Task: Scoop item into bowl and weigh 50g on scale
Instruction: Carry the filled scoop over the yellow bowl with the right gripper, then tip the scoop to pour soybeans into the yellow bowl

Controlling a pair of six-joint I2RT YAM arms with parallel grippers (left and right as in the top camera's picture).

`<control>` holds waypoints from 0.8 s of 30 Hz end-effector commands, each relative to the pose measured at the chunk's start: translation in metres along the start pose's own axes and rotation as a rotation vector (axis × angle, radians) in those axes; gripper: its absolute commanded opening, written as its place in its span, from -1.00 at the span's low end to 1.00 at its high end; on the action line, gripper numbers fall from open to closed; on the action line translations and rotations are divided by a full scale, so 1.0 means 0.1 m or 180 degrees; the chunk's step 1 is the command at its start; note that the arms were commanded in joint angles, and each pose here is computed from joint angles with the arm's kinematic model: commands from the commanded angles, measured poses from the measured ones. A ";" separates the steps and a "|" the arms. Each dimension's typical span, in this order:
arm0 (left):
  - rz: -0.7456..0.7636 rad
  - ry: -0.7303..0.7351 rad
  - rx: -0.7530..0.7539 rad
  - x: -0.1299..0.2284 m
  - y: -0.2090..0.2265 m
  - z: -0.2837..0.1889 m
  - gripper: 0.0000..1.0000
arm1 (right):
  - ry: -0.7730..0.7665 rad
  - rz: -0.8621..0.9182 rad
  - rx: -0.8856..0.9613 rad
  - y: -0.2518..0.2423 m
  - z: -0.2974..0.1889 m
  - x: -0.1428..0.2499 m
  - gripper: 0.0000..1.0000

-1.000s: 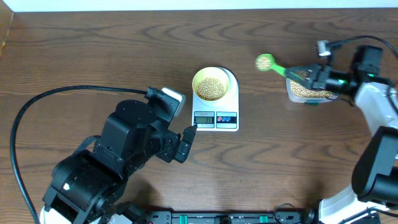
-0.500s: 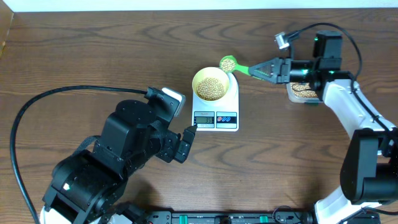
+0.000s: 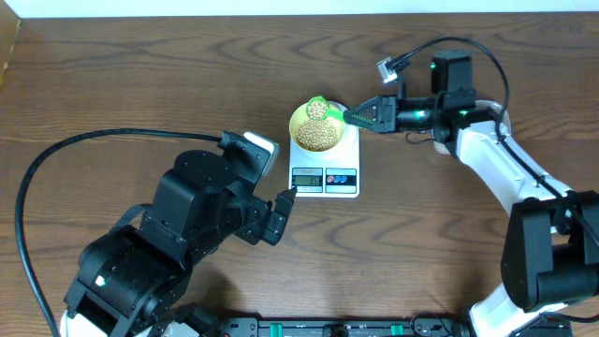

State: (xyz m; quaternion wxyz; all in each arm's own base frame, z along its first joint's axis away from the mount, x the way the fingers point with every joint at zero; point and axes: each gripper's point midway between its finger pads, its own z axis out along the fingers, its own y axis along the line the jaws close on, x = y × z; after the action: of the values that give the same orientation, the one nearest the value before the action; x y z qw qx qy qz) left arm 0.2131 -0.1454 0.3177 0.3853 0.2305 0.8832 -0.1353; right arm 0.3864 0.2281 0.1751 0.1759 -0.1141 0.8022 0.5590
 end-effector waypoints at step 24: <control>-0.0008 -0.0044 -0.0012 -0.04 0.01 -0.03 0.96 | 0.0353 -0.1066 0.1763 0.00 0.16 -0.11 -0.98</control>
State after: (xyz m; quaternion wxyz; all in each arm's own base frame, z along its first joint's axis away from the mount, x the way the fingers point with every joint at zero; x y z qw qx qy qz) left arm 0.2131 -0.1454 0.3177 0.3853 0.2305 0.8832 -0.1353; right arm 0.3881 0.2449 0.1646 0.2021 -0.1837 0.8988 0.3428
